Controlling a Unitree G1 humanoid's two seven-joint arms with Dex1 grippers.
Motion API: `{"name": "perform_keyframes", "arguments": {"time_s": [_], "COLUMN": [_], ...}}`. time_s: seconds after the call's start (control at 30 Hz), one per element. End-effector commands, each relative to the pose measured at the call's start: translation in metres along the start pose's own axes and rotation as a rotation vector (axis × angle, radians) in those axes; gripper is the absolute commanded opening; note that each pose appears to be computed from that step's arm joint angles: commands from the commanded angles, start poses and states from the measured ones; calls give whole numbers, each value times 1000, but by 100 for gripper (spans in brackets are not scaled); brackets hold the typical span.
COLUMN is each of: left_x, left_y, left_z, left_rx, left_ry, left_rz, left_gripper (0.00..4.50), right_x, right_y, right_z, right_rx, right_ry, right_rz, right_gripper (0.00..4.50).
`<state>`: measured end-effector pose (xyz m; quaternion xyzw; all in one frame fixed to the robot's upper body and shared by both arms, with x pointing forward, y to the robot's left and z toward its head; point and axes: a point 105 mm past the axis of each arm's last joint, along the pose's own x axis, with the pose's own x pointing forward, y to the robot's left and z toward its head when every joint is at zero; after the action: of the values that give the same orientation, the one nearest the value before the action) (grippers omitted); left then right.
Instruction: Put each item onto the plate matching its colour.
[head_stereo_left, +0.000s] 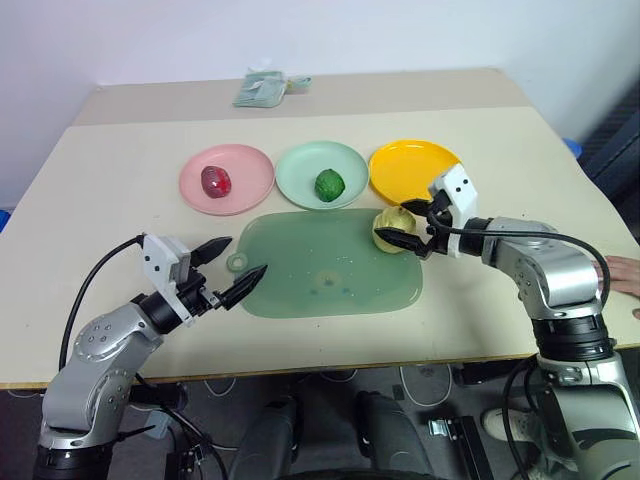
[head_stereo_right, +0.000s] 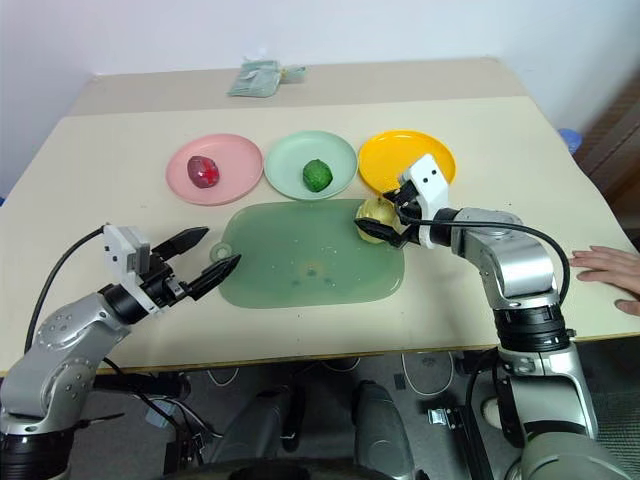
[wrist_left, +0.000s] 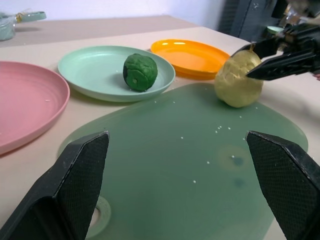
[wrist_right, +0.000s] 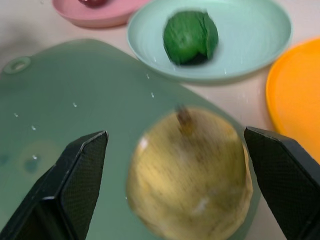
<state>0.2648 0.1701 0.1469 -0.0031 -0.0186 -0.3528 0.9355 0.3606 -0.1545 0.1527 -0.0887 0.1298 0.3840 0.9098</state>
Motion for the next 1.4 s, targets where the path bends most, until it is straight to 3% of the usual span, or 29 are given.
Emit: {"name": "perform_keyframes", "arguments": {"time_s": [0.03,0.13,0.17,0.3,0.4,0.5,0.6,0.8,1.03,1.1,1.13,1.4], "left_x": [-3,-5,-6,-8,-8,-6,-5,-5,-5,-5,-5,-1], "left_y": [-5,-5,-5,-6,-7,-8,-8,-9,-12,-13,-14,-17], "left_z": [14,14,14,15,15,16,19,22,30,30,30,22], "left_rx": [55,56,56,54,50,49,50,68,88,86,86,80], "left_ry": [-44,-43,-43,-48,-53,-57,-67,-74,-92,-92,-92,-50], "left_rz": [-3,10,13,26,32,35,39,72,112,112,111,95], "left_gripper": [450,450,450,450,450,450,450,450,450,450,450,450], "right_x": [-1,0,0,2,3,5,8,18,35,37,38,20], "right_y": [-10,-14,-14,-15,-20,-51,-88,-116,-114,-113,-113,-117], "right_z": [3,0,0,10,50,79,89,77,50,46,45,73], "right_rx": [-37,-42,-49,-69,-67,-47,-24,-29,40,49,54,-30], "right_ry": [-11,-8,-7,-43,-165,-246,-282,-262,-198,-187,-187,-278], "right_rz": [-14,-15,-13,-26,-37,-147,-285,-427,-488,-489,-489,-443], "right_gripper": [417,321,312,312,312,312,312,312,312,418,446,446]}}
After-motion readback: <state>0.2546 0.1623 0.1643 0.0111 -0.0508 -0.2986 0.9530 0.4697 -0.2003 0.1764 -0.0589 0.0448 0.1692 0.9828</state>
